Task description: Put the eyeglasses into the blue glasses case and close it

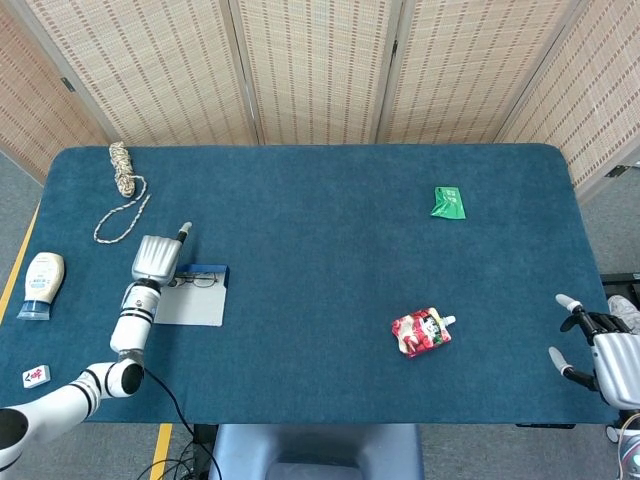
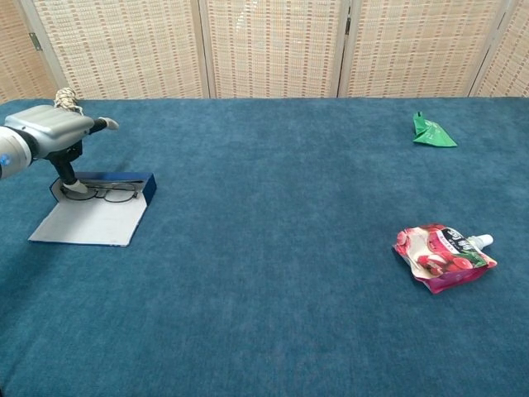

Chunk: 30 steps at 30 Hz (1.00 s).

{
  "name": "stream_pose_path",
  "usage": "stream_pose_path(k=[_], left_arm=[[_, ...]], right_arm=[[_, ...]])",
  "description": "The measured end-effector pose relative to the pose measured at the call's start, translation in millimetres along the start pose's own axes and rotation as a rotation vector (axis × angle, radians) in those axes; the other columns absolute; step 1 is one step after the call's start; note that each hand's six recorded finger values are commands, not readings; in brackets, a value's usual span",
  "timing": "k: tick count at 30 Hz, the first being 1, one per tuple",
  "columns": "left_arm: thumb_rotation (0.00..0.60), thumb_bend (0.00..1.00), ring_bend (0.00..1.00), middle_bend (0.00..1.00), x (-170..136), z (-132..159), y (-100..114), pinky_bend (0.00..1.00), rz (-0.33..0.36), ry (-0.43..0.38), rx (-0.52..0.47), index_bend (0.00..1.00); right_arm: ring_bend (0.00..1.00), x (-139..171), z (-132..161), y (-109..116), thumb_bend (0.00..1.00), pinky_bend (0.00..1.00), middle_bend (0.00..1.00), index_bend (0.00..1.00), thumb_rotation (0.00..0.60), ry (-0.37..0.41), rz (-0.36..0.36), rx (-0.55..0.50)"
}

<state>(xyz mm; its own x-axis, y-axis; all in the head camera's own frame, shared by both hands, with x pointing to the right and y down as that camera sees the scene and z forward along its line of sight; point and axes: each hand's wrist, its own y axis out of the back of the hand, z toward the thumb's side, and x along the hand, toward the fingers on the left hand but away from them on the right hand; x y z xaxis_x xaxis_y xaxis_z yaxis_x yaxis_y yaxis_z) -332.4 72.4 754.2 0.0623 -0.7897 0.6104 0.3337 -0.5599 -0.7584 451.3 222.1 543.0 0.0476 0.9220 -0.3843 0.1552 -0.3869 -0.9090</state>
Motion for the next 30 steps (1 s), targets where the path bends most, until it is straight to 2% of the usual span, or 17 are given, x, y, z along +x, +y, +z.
stream_pose_path(k=[9, 13, 18, 22, 30], left_arm=[[0.6, 0.17, 0.93, 0.92, -47, 0, 7, 1.0, 0.069, -0.107, -0.02, 0.13], [0.6, 0.23, 0.93, 0.92, -69, -6, 5, 1.0, 0.102, -0.138, -0.038, 0.19], [0.6, 0.26, 0.93, 0.92, -98, -11, -4, 1.0, 0.125, -0.176, -0.047, 0.25], [0.6, 0.27, 0.93, 0.92, -112, -8, -16, 1.0, 0.113, -0.206, -0.048, 0.25], [0.6, 0.27, 0.93, 0.92, -118, 4, -35, 1.0, 0.113, -0.23, -0.033, 0.21]], right_arm=[[0.38, -2, 3, -2, 0.29, 0.3, 0.47, 0.17, 0.6, 0.012, 0.005, -0.002], [0.38, -3, 5, -2, 0.29, 0.3, 0.47, 0.17, 0.6, 0.02, 0.008, -0.002], [0.39, -5, 9, -4, 0.29, 0.3, 0.47, 0.17, 0.6, 0.032, 0.01, -0.003], [0.39, -6, 11, -6, 0.29, 0.3, 0.47, 0.17, 0.6, 0.037, 0.014, -0.007], [0.39, -6, 9, -6, 0.29, 0.3, 0.47, 0.17, 0.6, 0.035, 0.013, -0.008]])
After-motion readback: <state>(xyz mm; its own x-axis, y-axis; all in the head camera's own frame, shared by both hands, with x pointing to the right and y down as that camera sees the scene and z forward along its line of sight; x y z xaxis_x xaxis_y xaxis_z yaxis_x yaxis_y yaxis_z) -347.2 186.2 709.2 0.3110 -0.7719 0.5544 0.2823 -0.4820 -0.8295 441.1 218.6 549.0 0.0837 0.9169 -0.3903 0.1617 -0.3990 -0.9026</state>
